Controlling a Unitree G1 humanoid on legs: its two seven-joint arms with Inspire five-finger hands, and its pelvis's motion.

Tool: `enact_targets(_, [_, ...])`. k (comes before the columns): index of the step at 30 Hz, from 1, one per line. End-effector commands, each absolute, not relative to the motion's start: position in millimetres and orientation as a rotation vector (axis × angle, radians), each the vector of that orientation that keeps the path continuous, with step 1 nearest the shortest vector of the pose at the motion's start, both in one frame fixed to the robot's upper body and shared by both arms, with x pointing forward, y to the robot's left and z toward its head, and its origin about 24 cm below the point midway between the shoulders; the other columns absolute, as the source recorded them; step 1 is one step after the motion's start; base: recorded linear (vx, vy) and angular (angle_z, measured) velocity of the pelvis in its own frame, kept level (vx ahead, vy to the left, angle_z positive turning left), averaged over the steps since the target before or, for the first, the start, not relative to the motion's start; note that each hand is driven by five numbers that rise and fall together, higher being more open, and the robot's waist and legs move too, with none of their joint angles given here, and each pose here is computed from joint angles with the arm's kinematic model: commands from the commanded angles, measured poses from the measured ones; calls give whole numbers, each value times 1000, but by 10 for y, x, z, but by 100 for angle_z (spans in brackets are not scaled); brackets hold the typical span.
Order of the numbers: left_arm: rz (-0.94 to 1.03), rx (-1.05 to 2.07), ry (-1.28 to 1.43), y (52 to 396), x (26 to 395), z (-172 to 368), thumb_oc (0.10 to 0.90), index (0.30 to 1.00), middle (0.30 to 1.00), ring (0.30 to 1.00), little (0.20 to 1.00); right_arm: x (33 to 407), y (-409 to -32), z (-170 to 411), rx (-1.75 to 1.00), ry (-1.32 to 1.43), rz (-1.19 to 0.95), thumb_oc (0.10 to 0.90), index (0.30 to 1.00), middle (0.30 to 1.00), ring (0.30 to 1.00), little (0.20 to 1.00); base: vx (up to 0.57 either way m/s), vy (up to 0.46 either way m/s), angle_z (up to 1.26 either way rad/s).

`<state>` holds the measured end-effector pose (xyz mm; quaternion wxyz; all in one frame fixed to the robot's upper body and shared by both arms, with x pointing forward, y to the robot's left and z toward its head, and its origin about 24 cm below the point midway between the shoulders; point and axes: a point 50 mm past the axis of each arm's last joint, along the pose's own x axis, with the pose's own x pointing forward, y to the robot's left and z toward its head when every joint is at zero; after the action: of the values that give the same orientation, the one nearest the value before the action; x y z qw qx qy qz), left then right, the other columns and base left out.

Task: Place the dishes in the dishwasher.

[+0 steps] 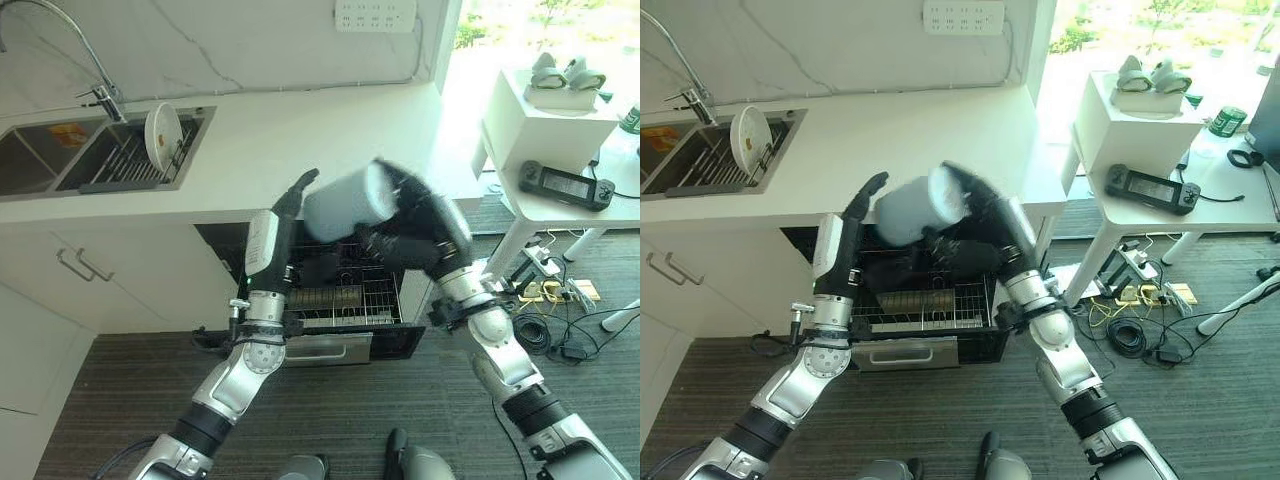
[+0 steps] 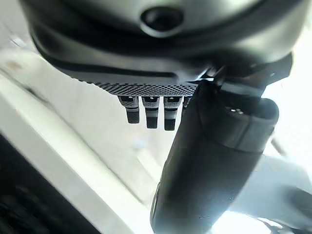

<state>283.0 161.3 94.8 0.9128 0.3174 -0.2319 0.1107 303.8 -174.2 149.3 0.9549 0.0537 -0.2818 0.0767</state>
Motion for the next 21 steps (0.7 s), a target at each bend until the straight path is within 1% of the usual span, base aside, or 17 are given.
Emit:
enact_targets(1, [354,711,-696,1752,2838,1342,800,900,900,900,900,2825,-1790,2191,239,-973,154,400,300,300,300,300,5,11,-3])
enact_targets(8, [385,776,-714,1804,2828,1375,800,900,900,900,900,2821,-1852,2172,244,-971,107,400,300,300,300,300,3,5,-2])
enact_targets(14, [381,764,-703,1827,2810,1376,800,900,900,900,900,2831,-1806,2157,240,-930,177,400,300,300,300,300,0,0,0])
enact_targets(17, [316,701,-663,1822,2797,1334,800,900,900,900,900,2868,-1730,2089,215,-865,253,400,300,300,300,300,0,0,0])
enact_targets(21, [230,672,-588,1838,2748,1225,800,900,900,900,900,2875,-1700,1964,194,-797,300,400,300,300,300,300,3,8,0])
